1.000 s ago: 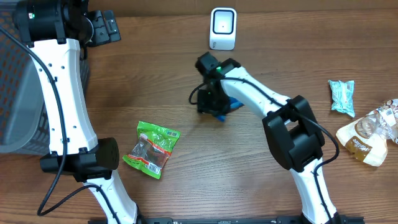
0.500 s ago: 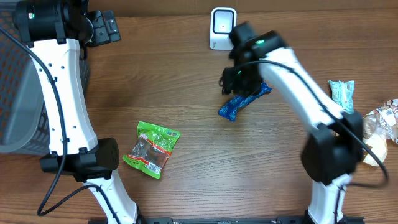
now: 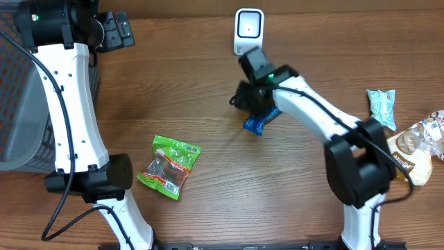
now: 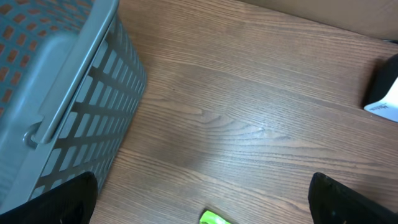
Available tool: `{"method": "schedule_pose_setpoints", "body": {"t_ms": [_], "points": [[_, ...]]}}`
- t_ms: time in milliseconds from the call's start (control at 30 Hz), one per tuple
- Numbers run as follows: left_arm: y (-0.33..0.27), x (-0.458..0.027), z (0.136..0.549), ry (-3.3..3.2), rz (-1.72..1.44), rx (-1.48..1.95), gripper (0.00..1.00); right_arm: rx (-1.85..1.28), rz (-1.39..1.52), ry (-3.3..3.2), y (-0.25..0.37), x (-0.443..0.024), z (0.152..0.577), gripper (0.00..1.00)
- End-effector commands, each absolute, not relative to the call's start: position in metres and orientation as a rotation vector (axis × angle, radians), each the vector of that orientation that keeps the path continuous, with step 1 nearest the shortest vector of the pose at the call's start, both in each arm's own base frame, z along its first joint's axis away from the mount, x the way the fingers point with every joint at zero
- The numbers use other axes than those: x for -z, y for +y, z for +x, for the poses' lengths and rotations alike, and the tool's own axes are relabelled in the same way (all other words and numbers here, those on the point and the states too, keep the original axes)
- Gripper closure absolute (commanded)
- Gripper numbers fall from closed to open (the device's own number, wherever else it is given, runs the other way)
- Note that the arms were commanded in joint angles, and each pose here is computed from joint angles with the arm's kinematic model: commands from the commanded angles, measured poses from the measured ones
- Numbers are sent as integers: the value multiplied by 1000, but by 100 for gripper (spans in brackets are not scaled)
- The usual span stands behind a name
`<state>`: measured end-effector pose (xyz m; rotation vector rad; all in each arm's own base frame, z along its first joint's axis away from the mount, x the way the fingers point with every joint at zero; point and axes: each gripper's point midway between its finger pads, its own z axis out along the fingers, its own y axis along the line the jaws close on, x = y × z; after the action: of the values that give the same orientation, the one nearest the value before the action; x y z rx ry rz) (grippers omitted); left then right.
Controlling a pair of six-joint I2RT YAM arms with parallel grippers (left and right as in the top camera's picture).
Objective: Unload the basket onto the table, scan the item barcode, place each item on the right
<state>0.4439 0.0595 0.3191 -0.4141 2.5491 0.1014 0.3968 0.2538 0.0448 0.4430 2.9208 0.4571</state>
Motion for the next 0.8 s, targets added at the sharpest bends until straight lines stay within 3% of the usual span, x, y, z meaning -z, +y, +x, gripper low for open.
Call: {"method": "schedule_pose_setpoints", "body": {"t_ms": [0, 200, 333, 467, 633, 700, 767], "points": [[57, -333, 440, 2518, -388, -103, 0, -388, 538, 2945, 236, -35, 391, 63], [57, -333, 440, 2518, -388, -103, 0, -319, 541, 3022, 200, -32, 385, 63], [57, -333, 440, 2518, -388, -103, 0, -456, 289, 3059, 198, -45, 384, 63], [56, -333, 440, 2518, -388, -103, 0, -545, 179, 2973, 192, -98, 391, 62], [57, -333, 440, 2518, -388, -103, 0, -501, 125, 2790, 149, -179, 393, 51], [56, -333, 439, 2518, -388, -102, 0, -419, 144, 2789, 126, -185, 390, 44], [56, -333, 440, 2518, -388, -103, 0, -405, 105, 2821, 118, -178, 385, 43]]}}
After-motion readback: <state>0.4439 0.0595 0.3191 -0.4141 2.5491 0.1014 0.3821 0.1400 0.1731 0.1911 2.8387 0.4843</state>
